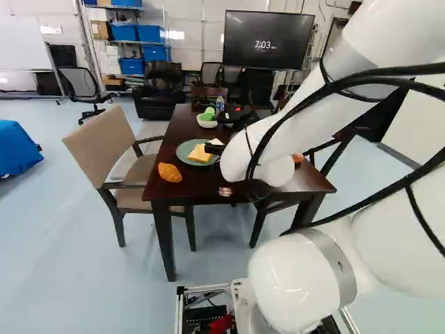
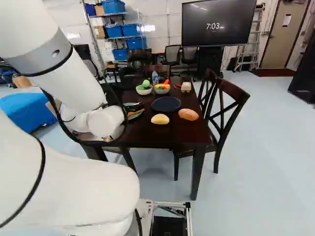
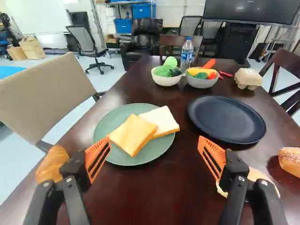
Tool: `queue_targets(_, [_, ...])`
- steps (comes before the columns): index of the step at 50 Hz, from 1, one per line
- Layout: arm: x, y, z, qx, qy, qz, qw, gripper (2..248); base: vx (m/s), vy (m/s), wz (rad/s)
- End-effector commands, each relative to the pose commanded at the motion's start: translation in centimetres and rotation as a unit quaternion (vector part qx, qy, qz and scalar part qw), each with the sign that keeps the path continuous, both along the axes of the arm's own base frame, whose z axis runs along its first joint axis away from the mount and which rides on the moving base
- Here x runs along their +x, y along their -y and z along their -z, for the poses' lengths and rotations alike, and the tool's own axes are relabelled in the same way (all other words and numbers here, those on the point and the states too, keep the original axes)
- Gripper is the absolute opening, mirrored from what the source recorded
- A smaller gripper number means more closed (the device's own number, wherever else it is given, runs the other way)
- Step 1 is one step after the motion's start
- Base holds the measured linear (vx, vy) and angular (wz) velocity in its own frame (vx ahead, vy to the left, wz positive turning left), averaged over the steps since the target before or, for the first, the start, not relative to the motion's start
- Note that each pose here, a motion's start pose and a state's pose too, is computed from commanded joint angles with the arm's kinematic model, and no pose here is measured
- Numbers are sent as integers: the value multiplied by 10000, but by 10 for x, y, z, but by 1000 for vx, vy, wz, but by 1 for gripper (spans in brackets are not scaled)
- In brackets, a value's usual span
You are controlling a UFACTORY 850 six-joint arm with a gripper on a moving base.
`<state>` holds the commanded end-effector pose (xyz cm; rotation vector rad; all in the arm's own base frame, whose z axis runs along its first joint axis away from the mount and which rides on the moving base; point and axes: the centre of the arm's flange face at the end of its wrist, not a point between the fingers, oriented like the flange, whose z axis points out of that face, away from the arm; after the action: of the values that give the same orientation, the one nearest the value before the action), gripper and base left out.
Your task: Move the croissant to the empty plate
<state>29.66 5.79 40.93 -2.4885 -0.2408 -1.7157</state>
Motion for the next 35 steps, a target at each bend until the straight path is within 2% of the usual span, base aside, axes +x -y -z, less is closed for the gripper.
queue_targets(35, [8, -34, -17, -119, -479, -503, 9975, 247, 0, 0, 0])
